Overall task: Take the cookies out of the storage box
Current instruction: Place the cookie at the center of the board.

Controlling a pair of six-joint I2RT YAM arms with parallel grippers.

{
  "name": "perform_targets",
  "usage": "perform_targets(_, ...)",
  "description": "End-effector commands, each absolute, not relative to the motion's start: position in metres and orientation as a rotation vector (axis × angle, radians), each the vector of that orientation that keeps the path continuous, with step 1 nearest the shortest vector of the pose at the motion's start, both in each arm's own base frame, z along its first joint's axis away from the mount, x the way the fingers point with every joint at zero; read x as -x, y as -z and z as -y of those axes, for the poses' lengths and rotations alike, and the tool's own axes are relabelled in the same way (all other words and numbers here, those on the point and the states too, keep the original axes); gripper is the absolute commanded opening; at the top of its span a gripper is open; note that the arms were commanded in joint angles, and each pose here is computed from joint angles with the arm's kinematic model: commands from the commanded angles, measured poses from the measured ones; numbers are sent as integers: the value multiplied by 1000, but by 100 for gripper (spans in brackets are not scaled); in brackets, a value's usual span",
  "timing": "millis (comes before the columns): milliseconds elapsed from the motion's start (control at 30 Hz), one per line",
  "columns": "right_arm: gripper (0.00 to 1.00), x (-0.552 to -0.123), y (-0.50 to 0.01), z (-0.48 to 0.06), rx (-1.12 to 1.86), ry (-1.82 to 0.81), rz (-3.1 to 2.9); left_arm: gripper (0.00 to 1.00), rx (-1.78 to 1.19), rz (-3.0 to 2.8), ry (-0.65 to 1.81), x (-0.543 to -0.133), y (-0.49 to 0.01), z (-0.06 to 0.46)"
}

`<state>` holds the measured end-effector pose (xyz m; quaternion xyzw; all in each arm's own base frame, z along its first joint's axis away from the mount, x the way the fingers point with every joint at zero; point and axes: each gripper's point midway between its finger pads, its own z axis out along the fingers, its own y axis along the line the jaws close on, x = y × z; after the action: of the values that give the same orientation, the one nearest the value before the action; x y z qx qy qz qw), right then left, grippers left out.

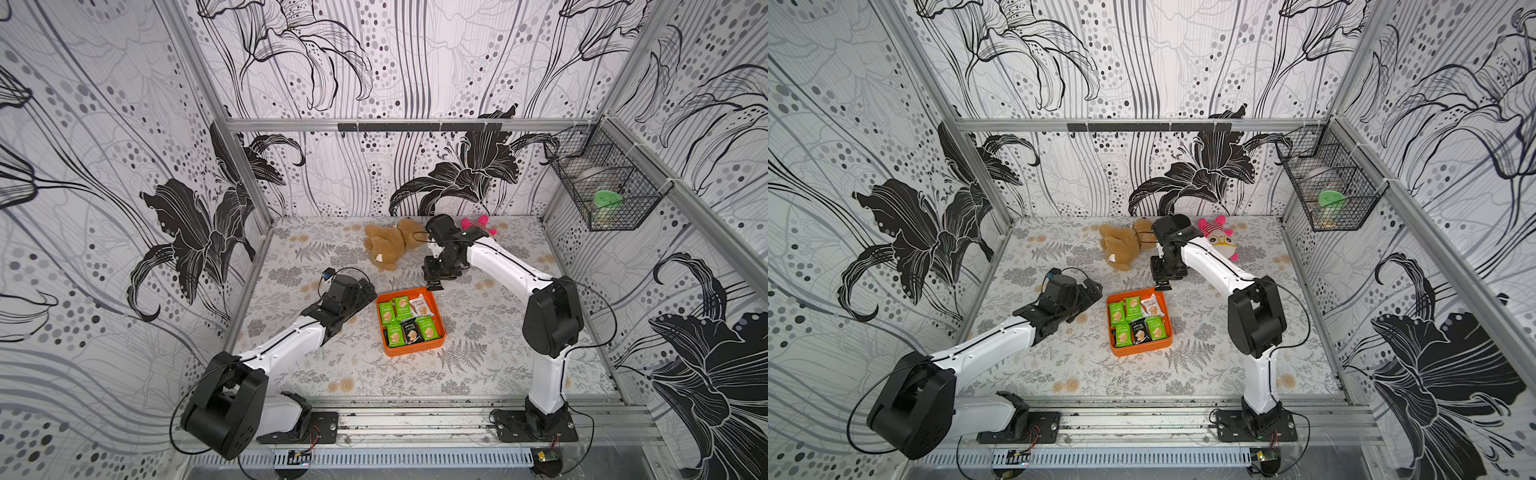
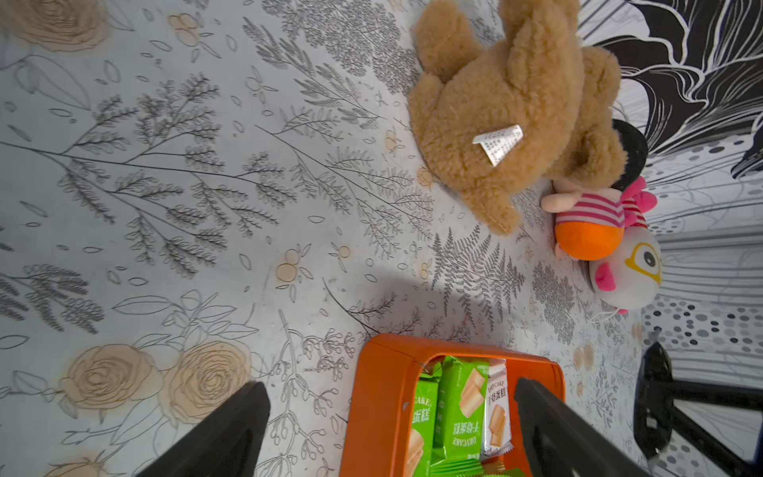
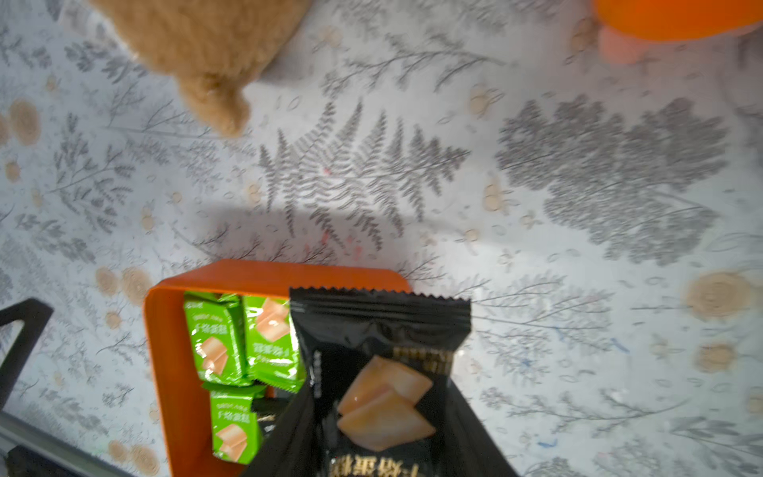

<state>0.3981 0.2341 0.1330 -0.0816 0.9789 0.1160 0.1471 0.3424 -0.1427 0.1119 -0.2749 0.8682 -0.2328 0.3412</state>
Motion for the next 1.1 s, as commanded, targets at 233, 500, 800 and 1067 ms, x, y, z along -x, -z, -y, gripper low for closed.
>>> perform_targets(233,41,-427,-87,-160,216,-142,-2827,97,613,-2298,632,-350,-116,167)
perform_targets(500,41,-431,-52,-159,175,-110,-2882,97,604,-2312,611,-345,-114,166)
perform_targets(800,42,-432,-28,-153,143,-52,-2921,97,593,-2316,606,-350,-117,169)
perform_targets(1067,45,-432,-18,-151,152,-22,-2942,97,598,-2321,601,-348,-114,168)
